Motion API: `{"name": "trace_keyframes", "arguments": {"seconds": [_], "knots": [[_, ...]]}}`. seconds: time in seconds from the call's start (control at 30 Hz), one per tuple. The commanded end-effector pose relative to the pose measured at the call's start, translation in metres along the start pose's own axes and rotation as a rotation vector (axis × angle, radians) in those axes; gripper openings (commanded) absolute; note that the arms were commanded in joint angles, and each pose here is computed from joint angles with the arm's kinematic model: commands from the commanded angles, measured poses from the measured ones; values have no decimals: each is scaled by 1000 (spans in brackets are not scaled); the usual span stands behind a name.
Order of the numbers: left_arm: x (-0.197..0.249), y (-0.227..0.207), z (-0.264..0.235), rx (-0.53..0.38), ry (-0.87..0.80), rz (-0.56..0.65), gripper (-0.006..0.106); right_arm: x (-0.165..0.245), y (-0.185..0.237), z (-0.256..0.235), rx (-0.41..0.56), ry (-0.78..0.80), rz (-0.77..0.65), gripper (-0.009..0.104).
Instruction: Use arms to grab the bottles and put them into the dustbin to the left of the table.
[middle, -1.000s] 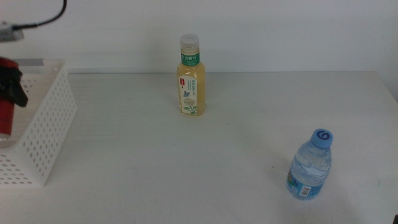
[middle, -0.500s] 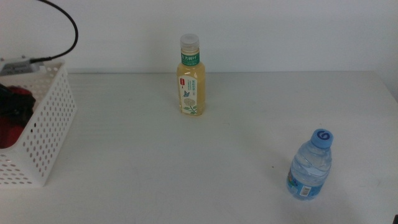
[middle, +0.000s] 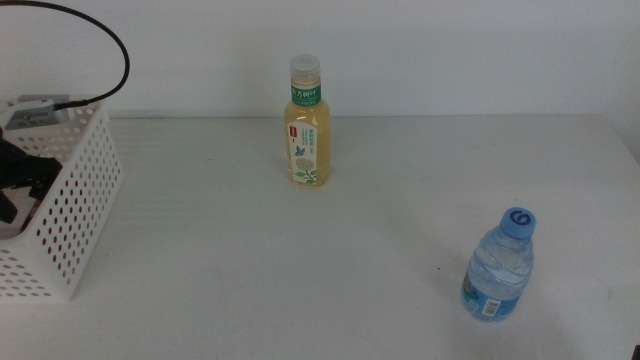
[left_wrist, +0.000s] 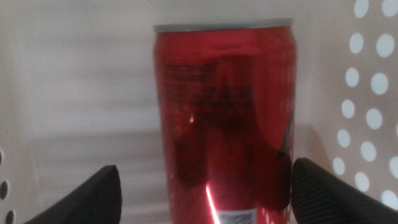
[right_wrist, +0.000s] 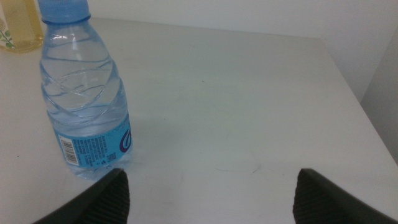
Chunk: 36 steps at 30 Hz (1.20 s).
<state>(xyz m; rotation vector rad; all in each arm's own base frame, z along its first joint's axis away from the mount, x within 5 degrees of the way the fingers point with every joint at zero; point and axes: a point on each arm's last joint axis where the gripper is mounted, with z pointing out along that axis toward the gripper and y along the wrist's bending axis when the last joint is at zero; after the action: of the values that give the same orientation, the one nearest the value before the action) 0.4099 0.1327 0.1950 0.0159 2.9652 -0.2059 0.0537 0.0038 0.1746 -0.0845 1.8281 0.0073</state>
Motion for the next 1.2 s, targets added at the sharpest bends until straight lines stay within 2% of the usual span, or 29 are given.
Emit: {"name": "trace_keyframes", "arguments": {"seconds": [0.0, 0.27, 0.43, 0.63, 0.77, 0.9, 1.17], "knots": [[-6, -9, -42, -12, -102, -7, 90, -10, -1, -3, 18, -105, -16, 96], [6, -41, -116, -60, -256, -1, 85, -10, -1, -3, 18, -105, -16, 96], [29, -83, -160, -103, -437, 80, 77, -10, -1, -3, 18, -105, -16, 96], [72, -138, -196, -114, -650, 191, 75, -10, -1, -3, 18, -105, -16, 96], [100, -170, -207, -113, -795, 291, 75, -10, -1, -3, 18, -105, -16, 96], [131, -197, -205, -71, -904, 384, 75, -10, -1, -3, 18, -105, -16, 96], [174, -218, -164, 20, -1087, 443, 76, -10, -1, -3, 18, -105, -16, 96]]}}
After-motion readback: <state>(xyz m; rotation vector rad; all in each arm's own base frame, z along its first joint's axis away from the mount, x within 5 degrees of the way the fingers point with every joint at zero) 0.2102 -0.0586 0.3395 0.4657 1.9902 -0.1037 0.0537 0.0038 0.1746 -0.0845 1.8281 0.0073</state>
